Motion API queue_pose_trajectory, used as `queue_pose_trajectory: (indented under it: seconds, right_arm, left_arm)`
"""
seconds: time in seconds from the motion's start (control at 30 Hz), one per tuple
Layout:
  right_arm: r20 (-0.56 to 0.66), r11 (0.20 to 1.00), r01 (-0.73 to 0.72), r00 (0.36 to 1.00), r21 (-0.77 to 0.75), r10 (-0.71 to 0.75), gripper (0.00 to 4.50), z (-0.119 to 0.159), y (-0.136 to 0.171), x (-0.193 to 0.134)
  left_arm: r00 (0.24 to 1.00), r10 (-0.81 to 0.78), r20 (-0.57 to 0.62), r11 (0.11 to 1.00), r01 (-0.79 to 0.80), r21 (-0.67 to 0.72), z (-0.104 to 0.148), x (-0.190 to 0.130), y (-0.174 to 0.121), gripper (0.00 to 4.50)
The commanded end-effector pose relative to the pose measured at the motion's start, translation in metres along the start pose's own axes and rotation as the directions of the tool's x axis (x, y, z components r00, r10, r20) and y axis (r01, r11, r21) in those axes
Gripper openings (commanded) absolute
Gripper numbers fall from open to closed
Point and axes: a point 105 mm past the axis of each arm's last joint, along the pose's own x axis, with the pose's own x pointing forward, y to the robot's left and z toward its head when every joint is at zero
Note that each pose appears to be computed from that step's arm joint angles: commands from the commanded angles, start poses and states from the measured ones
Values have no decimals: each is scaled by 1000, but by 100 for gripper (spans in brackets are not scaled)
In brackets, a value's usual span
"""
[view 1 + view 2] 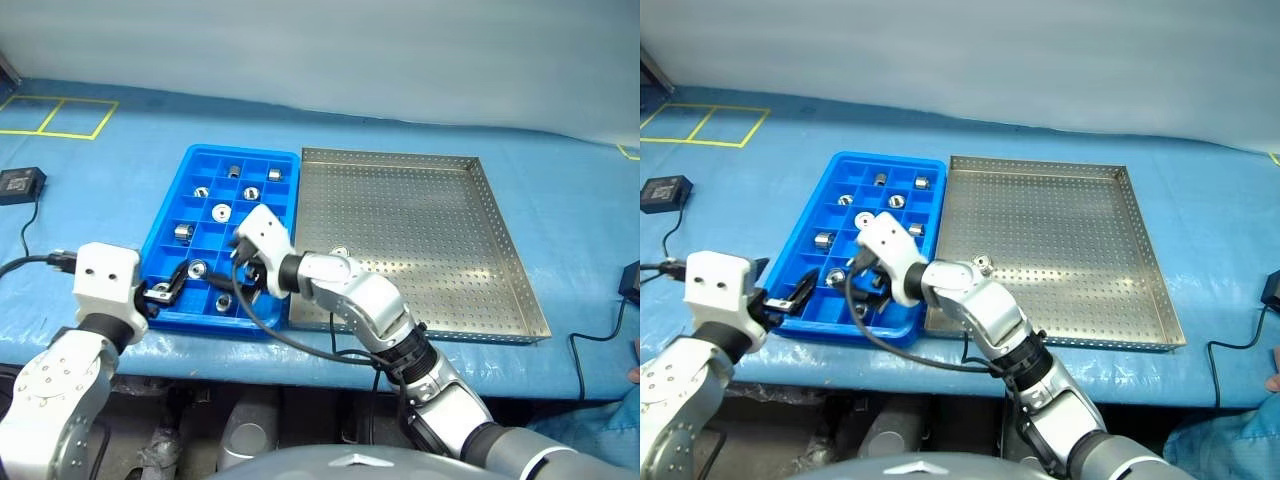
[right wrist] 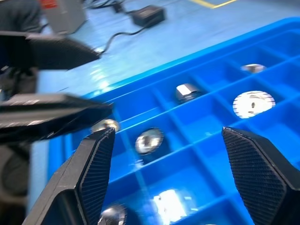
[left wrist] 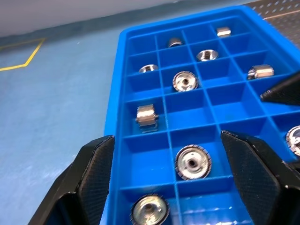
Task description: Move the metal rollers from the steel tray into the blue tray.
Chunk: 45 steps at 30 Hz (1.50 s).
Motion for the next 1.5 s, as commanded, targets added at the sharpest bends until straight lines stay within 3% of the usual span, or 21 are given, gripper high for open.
queue_pose_trajectory:
  seconds: [0.03, 0.17, 0.37, 1.03, 1.13, 1.3, 1.5]
  right_arm:
    - [47, 974, 226, 973, 26, -227, 386, 12, -41, -25]
    - [-6, 927, 373, 928, 43, -373, 386, 2, -69, -57]
    - [-83, 890, 453, 890, 43, -449, 386, -18, -78, -78]
    - [-225, 812, 551, 830, 191, -510, 386, -62, -96, -57]
    - [-223, 813, 547, 833, 200, -506, 326, -62, -96, -56]
    - [-235, 808, 568, 816, 156, -528, 170, -62, -99, -59]
    - [-211, 808, 557, 827, 193, -520, 169, -57, -99, -58]
  left_arm:
    - [979, -182, 86, 979, 189, -72, 11, 20, -37, 393]
    - [944, -312, 111, 943, 322, -88, 14, 38, -66, 393]
    - [915, -391, 99, 915, 398, -62, 12, 53, -79, 393]
    - [929, -365, 55, 928, 368, -65, 0, 53, -75, 393]
    - [933, -356, 53, 931, 359, -64, -1, 53, -73, 393]
    - [939, -339, 51, 937, 342, -68, -2, 52, -69, 393]
    - [945, -324, 46, 943, 327, -67, -3, 50, -64, 393]
